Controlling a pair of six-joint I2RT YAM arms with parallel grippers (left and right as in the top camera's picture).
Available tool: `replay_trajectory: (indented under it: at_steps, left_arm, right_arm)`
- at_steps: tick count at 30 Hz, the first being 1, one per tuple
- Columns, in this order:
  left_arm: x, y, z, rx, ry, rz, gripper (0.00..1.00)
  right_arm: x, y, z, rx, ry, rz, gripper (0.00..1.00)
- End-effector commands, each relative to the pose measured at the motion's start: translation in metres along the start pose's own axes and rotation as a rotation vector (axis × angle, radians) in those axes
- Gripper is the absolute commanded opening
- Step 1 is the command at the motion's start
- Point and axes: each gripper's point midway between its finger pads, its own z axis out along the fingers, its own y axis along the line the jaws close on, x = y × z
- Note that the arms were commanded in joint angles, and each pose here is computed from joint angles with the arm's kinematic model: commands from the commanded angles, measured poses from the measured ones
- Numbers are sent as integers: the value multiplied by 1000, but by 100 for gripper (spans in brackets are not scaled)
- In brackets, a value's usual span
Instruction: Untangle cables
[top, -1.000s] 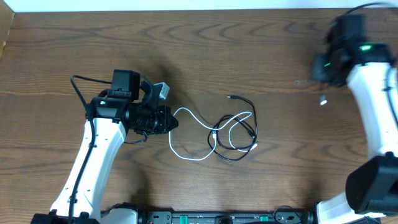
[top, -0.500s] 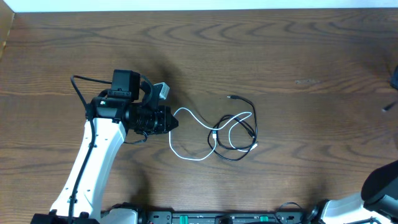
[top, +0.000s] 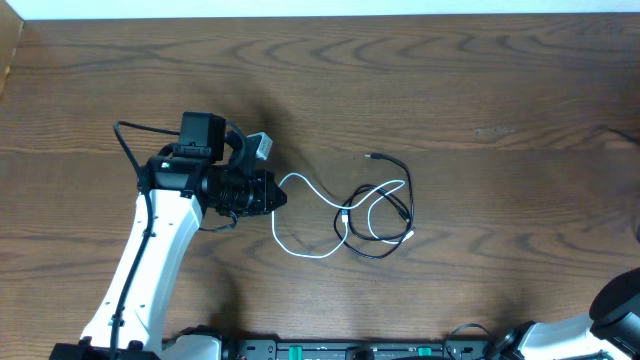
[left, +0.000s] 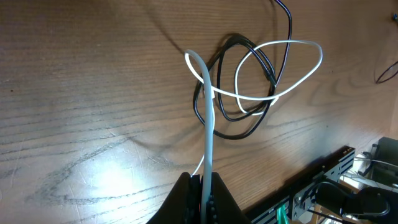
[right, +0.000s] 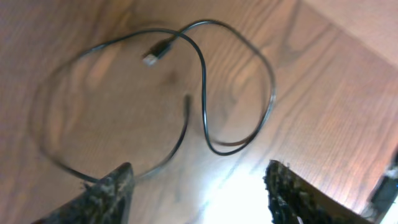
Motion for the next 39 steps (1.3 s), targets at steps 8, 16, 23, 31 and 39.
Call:
replay_trajectory:
  at_steps: [8,16,23,31,39]
  left_arm:
    - [2,0,-1,-8,0,-1,8]
    - [2,0,-1,-8,-1,0,8]
    - [-3,-2,-1,5,-20,6,8]
    - [-27,-26,-5,130,-110,88,8]
    - [-56,-71,-37,280,-269,253,8]
  right_arm:
    - [19,39,-6,-208,84,-4,67]
    - [67,106,-34,-479,215,-257,69]
    - [142,176,-74,-679,295,-644,73]
    - [255,223,-91,-783,409,-952,80]
    - [334,262,-103,-976,331,-1238,83]
